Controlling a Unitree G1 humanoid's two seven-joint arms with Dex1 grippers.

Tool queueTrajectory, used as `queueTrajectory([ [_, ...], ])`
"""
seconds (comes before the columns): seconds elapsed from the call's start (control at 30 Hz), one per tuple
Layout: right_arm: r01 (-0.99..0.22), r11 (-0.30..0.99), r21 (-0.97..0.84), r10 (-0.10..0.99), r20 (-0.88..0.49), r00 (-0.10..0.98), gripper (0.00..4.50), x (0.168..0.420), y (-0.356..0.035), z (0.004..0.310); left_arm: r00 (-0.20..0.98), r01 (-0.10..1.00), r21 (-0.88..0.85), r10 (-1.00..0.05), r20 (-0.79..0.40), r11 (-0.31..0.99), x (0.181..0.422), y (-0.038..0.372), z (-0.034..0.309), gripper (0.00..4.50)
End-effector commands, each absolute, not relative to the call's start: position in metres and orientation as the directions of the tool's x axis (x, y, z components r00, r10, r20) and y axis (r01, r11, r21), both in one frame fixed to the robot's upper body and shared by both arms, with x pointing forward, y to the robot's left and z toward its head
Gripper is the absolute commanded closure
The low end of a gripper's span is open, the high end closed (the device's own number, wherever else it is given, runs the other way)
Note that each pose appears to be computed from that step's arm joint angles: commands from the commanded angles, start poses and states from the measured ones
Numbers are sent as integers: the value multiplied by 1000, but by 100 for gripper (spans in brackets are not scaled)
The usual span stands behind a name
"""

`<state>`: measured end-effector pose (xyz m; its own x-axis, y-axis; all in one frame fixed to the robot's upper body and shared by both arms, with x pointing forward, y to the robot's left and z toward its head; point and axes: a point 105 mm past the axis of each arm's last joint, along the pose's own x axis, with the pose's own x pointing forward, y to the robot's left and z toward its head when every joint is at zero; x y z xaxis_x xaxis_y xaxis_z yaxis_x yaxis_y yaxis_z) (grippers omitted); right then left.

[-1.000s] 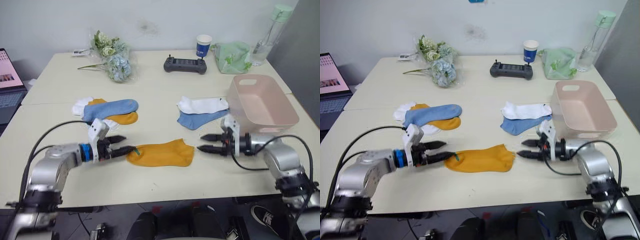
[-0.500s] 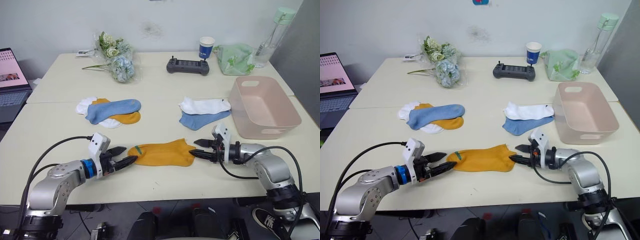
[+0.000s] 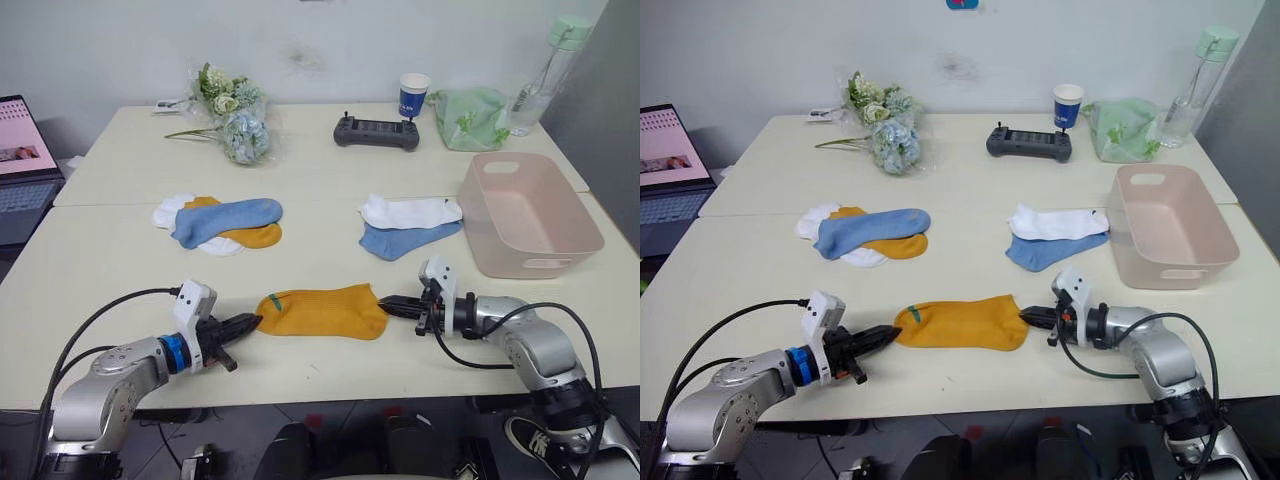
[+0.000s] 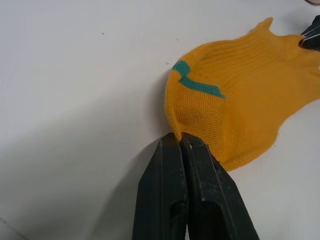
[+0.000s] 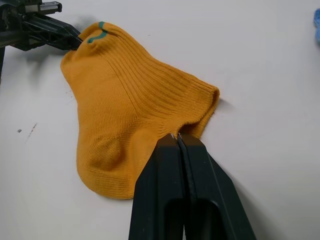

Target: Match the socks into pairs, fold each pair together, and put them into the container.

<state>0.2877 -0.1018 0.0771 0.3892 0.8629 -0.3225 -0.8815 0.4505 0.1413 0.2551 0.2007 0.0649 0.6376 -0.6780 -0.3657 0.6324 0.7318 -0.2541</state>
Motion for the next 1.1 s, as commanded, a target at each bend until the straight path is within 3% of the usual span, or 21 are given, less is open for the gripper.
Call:
queueTrajectory([
  [0.03, -891, 441, 107, 868, -302, 394, 450, 284, -104, 91, 603, 654, -278, -707, -368, 703, 250, 192, 68, 448],
  [0.2, -882, 460, 102, 861, -294, 415, 450, 289, -109, 101, 572, 667, -313, -734, -367, 676, 243, 183, 72, 448],
  [0.6, -876, 469, 108, 846, -341, 411, 450, 293, -121, 93, 606, 653, -274, -704, -372, 706, 258, 188, 70, 448],
  [0.7, -879, 465, 104, 848, -338, 409, 379, 290, -119, 94, 591, 672, -246, -706, -390, 699, 255, 190, 69, 383],
  [0.9, -855, 518, -10, 811, -311, 495, 178, 298, -134, 107, 685, 619, -135, -616, -388, 774, 270, 219, 79, 204],
  [0.93, -853, 520, -36, 809, -301, 506, 177, 299, -136, 111, 695, 614, -128, -610, -381, 779, 271, 223, 83, 177],
  [1.1, -880, 441, -175, 851, -228, 472, 177, 301, -120, 134, 687, 685, 23, -635, -353, 728, 277, 225, 109, 177],
])
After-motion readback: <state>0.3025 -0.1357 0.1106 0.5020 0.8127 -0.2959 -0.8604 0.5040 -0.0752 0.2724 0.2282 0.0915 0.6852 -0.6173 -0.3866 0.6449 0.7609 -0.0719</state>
